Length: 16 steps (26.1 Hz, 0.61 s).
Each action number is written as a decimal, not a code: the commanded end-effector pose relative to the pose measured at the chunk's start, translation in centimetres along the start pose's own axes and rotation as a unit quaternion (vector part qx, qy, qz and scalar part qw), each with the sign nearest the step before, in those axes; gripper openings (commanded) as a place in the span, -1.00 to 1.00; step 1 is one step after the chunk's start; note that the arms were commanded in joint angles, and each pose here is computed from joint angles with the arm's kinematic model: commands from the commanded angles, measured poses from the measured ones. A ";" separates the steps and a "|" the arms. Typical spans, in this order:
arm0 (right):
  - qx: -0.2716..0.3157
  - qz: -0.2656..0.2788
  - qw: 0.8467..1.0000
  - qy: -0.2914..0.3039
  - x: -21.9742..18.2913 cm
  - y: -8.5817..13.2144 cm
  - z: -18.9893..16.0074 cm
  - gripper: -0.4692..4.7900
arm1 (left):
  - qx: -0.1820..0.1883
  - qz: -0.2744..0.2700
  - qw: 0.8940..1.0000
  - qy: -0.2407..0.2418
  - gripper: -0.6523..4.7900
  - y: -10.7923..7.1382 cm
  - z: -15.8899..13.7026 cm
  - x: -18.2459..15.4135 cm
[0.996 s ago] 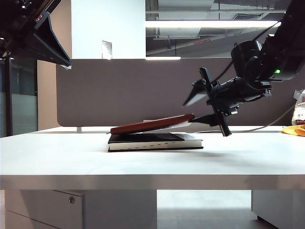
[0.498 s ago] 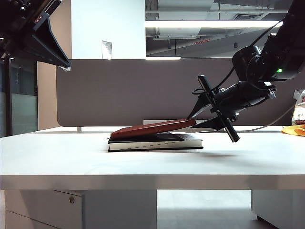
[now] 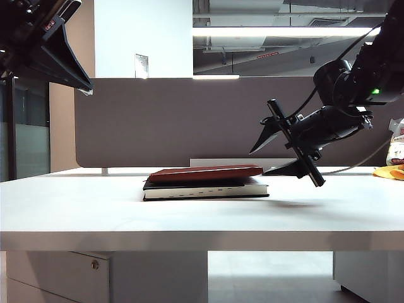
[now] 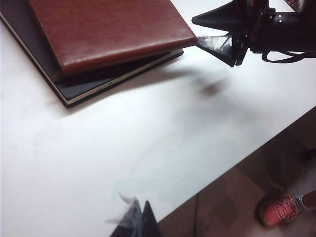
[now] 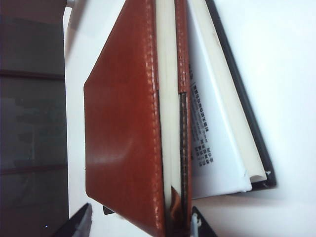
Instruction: Pick up the red book and place it on top of the black book.
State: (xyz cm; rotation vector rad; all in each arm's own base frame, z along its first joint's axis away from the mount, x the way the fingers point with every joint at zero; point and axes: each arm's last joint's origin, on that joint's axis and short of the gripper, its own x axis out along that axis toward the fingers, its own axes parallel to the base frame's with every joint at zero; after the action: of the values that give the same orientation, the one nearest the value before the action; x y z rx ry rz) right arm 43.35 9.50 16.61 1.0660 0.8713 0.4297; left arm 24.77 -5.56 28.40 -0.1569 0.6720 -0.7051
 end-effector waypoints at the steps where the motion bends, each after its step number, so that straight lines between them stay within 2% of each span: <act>1: -0.022 0.020 0.999 -0.014 -0.4 1.0 0.7 0.14 | 0.008 -0.004 1.000 -0.006 -0.78 -0.1 0.3 -0.1; 4: -0.035 0.041 0.998 -0.025 -0.9 2.5 2.1 0.14 | 0.008 -0.004 1.000 -0.005 -0.78 -0.1 0.2 -0.1; 8: -0.042 0.060 0.997 -0.019 -1.4 3.4 3.0 0.14 | 0.007 -0.004 1.000 -0.004 -0.78 -0.2 0.2 -0.2; 10: -0.042 0.066 0.997 -0.009 -2.0 3.7 3.4 -0.24 | 0.007 -0.004 1.000 -0.004 -0.78 -0.2 0.2 -0.2; 11: -0.050 0.065 0.997 -0.006 -2.2 3.7 3.4 -0.52 | 0.008 -0.004 1.000 -0.006 -0.78 -0.2 0.3 -0.2; 12: -0.058 0.064 0.996 -0.005 -2.4 3.8 3.5 -0.68 | 0.009 -0.004 1.000 -0.007 -0.78 -0.2 0.3 -0.2; 14: -0.070 0.055 0.996 -0.004 -3.0 3.9 3.6 -0.83 | 0.010 -0.004 1.000 -0.009 -0.78 -0.2 0.3 -0.2; 16: -0.074 0.050 0.996 -0.004 -3.6 4.1 3.7 -0.83 | 0.009 -0.004 1.000 -0.008 -0.78 -0.2 0.3 -0.2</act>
State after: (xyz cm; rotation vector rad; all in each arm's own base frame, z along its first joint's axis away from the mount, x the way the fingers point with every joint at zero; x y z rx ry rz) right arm 44.62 6.76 21.95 0.9984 0.7766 0.5511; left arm 24.76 -5.56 28.43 -0.1566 0.6705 -0.7060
